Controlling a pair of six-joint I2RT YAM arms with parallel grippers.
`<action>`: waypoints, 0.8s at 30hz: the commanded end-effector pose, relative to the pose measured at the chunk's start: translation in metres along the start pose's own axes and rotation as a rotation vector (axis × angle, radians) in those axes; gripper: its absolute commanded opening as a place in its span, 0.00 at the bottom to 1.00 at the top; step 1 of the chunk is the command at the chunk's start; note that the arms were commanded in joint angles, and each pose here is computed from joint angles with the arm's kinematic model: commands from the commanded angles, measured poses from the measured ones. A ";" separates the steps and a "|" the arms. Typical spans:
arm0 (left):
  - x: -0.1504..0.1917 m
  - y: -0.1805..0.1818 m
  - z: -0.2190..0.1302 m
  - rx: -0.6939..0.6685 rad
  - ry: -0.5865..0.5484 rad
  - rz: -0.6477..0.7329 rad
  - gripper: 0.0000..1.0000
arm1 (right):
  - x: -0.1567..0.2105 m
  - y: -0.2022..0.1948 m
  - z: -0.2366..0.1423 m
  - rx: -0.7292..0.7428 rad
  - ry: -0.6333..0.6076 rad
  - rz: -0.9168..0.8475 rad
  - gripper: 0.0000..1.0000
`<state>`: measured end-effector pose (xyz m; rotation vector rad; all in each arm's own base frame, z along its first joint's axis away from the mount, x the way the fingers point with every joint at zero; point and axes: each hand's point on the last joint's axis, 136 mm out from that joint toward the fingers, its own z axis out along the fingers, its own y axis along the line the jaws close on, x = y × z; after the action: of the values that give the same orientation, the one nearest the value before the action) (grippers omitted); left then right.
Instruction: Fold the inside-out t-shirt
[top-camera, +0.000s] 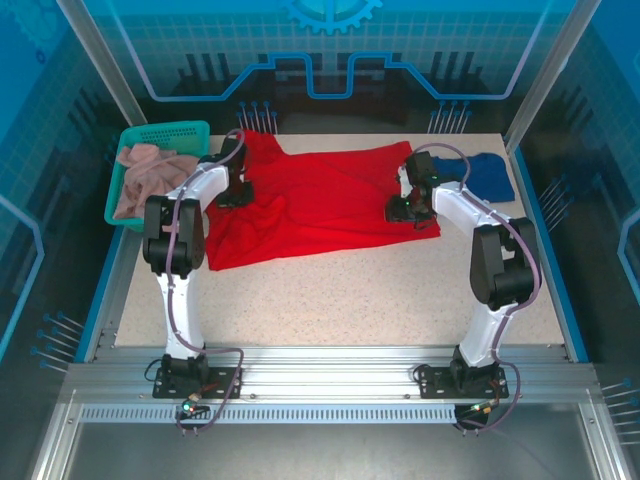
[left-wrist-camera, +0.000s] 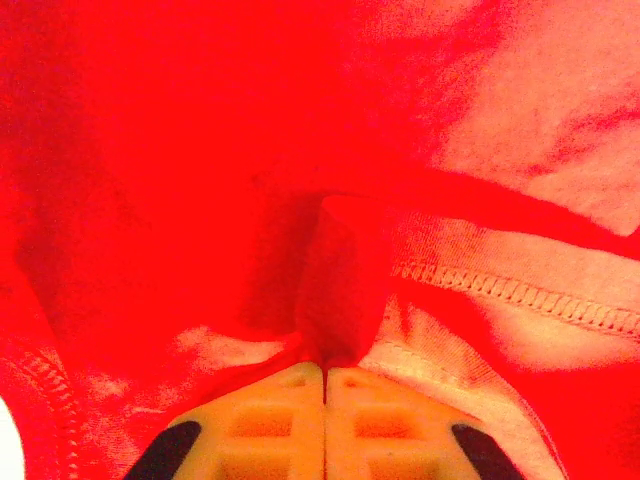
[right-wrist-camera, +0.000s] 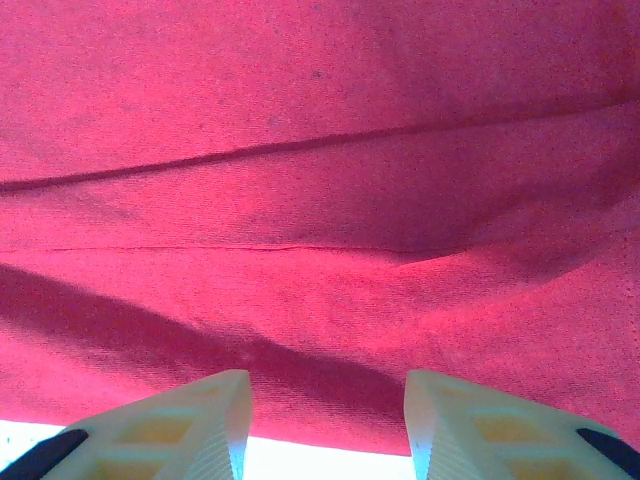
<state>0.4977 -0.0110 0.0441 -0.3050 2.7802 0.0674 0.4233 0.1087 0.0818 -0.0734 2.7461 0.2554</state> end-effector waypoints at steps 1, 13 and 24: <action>-0.006 0.003 -0.002 -0.040 -0.001 0.038 0.04 | -0.003 0.006 0.001 0.000 0.008 -0.006 0.45; -0.016 0.012 -0.001 -0.099 -0.014 0.048 0.22 | -0.002 0.007 0.000 0.002 0.008 -0.010 0.45; -0.001 0.003 -0.047 0.021 -0.114 -0.075 0.56 | -0.008 0.041 -0.020 -0.073 -0.088 -0.108 0.46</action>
<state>0.4877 0.0012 0.0520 -0.3347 2.7483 0.1544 0.4237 0.1205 0.0862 -0.1173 2.7214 0.2640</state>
